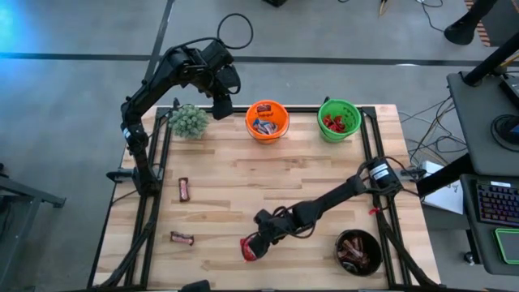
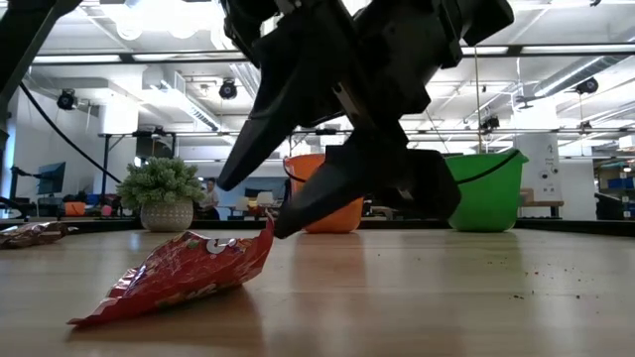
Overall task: Organize candy in baskets
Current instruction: Put the red candy into the green bucket
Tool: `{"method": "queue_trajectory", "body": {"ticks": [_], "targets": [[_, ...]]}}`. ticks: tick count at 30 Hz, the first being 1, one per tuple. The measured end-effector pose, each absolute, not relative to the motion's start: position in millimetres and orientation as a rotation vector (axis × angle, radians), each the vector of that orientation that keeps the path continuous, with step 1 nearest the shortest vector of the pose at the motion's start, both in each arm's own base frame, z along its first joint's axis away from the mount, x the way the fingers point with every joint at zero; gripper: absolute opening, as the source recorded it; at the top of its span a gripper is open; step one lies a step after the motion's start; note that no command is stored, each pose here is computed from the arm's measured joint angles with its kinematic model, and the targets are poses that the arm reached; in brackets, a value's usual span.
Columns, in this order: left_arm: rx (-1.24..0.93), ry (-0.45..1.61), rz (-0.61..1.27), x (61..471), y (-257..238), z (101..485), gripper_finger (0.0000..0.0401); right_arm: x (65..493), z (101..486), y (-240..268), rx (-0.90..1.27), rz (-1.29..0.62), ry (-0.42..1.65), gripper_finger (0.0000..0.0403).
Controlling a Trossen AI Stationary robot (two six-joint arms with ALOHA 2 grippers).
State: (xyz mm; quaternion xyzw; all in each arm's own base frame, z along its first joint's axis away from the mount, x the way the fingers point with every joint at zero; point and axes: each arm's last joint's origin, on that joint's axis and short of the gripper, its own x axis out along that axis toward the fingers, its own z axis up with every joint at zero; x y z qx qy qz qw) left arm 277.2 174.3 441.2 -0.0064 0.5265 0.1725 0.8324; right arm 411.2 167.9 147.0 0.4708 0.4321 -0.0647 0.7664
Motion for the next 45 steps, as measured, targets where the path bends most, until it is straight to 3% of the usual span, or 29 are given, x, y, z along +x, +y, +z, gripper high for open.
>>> {"method": "queue_trajectory", "body": {"ticks": [17, 28, 45], "targets": [[-0.017, 1.116, 0.367, 277, 174, 441, 0.0162, 412, 143, 168, 0.985, -0.125, 0.940, 0.0160], [-0.017, 1.116, 0.368, 277, 174, 441, 0.0162, 416, 141, 157, 0.995, -0.162, 0.927, 0.0198], [-0.017, 1.116, 0.368, 277, 174, 441, 0.0162, 420, 139, 159, 1.050, -0.158, 0.898, 0.0201]]}}
